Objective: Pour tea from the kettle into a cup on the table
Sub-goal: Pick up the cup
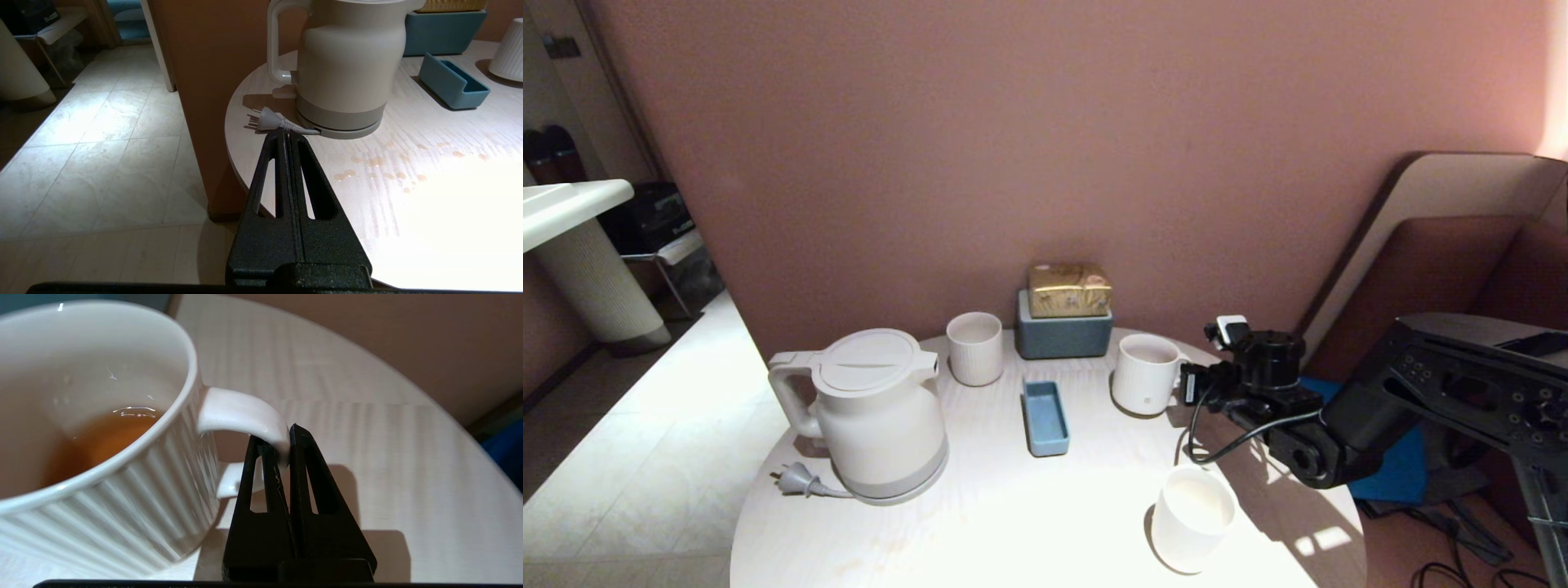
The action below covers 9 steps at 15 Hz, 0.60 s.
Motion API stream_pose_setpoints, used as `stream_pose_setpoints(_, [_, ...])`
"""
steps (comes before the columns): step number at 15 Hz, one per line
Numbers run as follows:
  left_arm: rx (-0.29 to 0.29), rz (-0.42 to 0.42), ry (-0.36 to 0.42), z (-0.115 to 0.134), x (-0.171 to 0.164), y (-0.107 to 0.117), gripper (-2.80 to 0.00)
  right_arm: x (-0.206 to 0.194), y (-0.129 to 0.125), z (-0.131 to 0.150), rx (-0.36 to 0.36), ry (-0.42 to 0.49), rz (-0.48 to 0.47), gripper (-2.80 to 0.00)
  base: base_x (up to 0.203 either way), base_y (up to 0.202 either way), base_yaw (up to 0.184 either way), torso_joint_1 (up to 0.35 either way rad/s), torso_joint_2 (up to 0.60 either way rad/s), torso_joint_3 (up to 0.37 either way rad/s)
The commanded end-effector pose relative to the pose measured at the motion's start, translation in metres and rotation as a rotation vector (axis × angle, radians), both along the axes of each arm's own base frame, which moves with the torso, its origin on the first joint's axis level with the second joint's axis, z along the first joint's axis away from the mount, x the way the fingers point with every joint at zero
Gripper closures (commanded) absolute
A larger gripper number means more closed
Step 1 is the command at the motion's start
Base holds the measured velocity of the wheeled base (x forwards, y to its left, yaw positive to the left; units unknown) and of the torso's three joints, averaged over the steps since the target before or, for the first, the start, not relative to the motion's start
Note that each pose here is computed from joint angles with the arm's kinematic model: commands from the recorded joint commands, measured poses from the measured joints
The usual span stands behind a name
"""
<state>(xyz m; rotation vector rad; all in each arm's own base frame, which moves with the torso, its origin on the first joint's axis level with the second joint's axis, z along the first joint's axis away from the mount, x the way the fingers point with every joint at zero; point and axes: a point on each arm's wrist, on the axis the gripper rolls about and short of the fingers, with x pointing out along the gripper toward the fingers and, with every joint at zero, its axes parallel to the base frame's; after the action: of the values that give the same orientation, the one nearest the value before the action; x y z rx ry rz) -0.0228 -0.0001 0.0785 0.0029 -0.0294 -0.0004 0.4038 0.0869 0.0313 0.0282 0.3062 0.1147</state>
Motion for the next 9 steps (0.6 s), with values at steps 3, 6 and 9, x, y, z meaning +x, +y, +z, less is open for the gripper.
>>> stream_pose_setpoints(3, [0.0, 0.0, 0.0, 0.0, 0.0, 0.0, 0.0, -0.004, -0.002, 0.018, 0.009, -0.044, -0.003, 0.0, 0.0, 0.0, 0.0, 0.0, 0.0, 0.0])
stream_pose_setpoints(6, [0.0, 0.0, 0.0, 0.0, 0.0, 0.0, 0.0, -0.013, -0.007, 0.039, 0.017, -0.077, -0.011, 0.0, 0.0, 0.0, 0.0, 0.0, 0.0, 0.0])
stream_pose_setpoints(9, [0.0, 0.0, 0.001, 0.0, 0.0, 0.0, 0.0, -0.029, -0.027, 0.061, 0.026, -0.101, -0.033, 0.0, 0.0, 0.0, 0.0, 0.0, 0.0, 0.0])
